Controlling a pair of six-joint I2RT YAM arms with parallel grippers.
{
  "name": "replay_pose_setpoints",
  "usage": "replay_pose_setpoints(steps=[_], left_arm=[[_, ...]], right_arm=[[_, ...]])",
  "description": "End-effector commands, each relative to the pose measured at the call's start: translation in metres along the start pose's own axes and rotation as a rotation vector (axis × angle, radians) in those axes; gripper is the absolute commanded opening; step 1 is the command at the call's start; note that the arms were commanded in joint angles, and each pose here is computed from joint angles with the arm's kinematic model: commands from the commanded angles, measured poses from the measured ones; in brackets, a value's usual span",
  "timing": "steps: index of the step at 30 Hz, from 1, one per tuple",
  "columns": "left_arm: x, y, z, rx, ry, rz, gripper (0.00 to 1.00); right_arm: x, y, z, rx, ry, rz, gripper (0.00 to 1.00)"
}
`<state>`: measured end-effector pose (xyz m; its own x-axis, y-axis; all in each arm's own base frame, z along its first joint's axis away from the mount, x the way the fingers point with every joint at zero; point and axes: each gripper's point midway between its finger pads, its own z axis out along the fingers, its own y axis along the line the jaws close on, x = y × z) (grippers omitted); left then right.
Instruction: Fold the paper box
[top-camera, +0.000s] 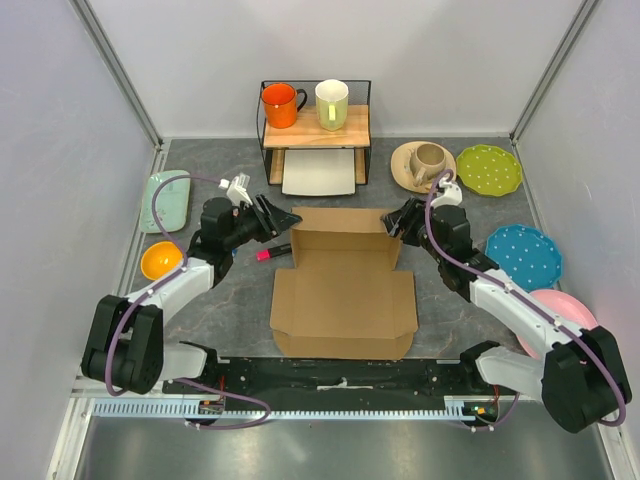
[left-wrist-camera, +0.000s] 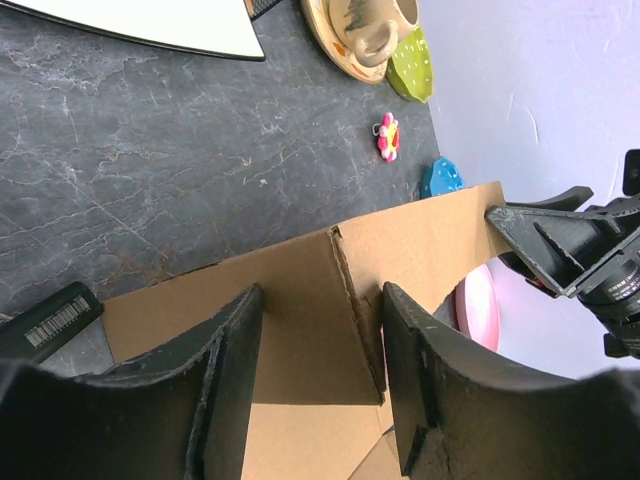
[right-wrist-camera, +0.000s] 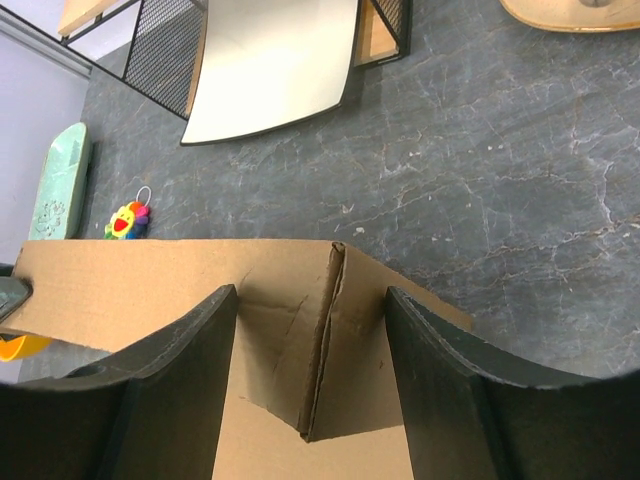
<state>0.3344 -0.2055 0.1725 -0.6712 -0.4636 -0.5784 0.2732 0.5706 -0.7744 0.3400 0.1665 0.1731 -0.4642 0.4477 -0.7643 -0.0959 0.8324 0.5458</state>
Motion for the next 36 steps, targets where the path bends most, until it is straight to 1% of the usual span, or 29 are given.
replay_pose_setpoints(steps=[1,2,6,11,15,18,20,22,24,27,29,32,33,36], left_arm=[[0.035,0.019,-0.004,-0.019,0.088,-0.045,0.54],[0.038,0.022,-0.004,-0.023,0.092,-0.048,0.52],[0.061,0.044,-0.010,-0.079,0.126,-0.077,0.43],[0.085,0.065,-0.017,-0.142,0.160,-0.119,0.38],[0.109,0.088,-0.027,-0.234,0.193,-0.154,0.33],[0.122,0.098,-0.035,-0.289,0.209,-0.164,0.31],[0.128,0.105,-0.039,-0.328,0.216,-0.164,0.30],[0.132,0.108,-0.043,-0.348,0.221,-0.160,0.29],[0.137,0.112,-0.047,-0.380,0.229,-0.163,0.27],[0.136,0.113,-0.051,-0.392,0.212,-0.166,0.26],[0.131,0.109,-0.051,-0.382,0.199,-0.164,0.25],[0.123,0.101,-0.046,-0.356,0.186,-0.164,0.27],[0.121,0.098,-0.044,-0.350,0.186,-0.164,0.27],[0.112,0.090,-0.038,-0.334,0.187,-0.162,0.30]], right_arm=[[0.064,-0.051,-0.016,0.145,0.194,-0.034,0.65],[0.071,-0.057,-0.019,0.155,0.207,-0.035,0.65],[0.086,-0.068,-0.028,0.173,0.232,-0.028,0.63],[0.108,-0.085,-0.036,0.210,0.274,-0.019,0.60],[0.125,-0.096,-0.044,0.236,0.301,0.003,0.58],[0.137,-0.106,-0.050,0.256,0.321,0.024,0.56],[0.141,-0.106,-0.053,0.255,0.332,0.030,0.56],[0.141,-0.109,-0.054,0.273,0.327,0.035,0.53],[0.147,-0.113,-0.057,0.293,0.350,0.044,0.48],[0.158,-0.119,-0.064,0.322,0.386,0.067,0.43],[0.161,-0.121,-0.067,0.328,0.389,0.073,0.43],[0.140,-0.109,-0.063,0.289,0.317,0.072,0.62],[0.131,-0.105,-0.060,0.280,0.285,0.070,0.69],[0.101,-0.087,-0.050,0.248,0.220,0.070,0.77]])
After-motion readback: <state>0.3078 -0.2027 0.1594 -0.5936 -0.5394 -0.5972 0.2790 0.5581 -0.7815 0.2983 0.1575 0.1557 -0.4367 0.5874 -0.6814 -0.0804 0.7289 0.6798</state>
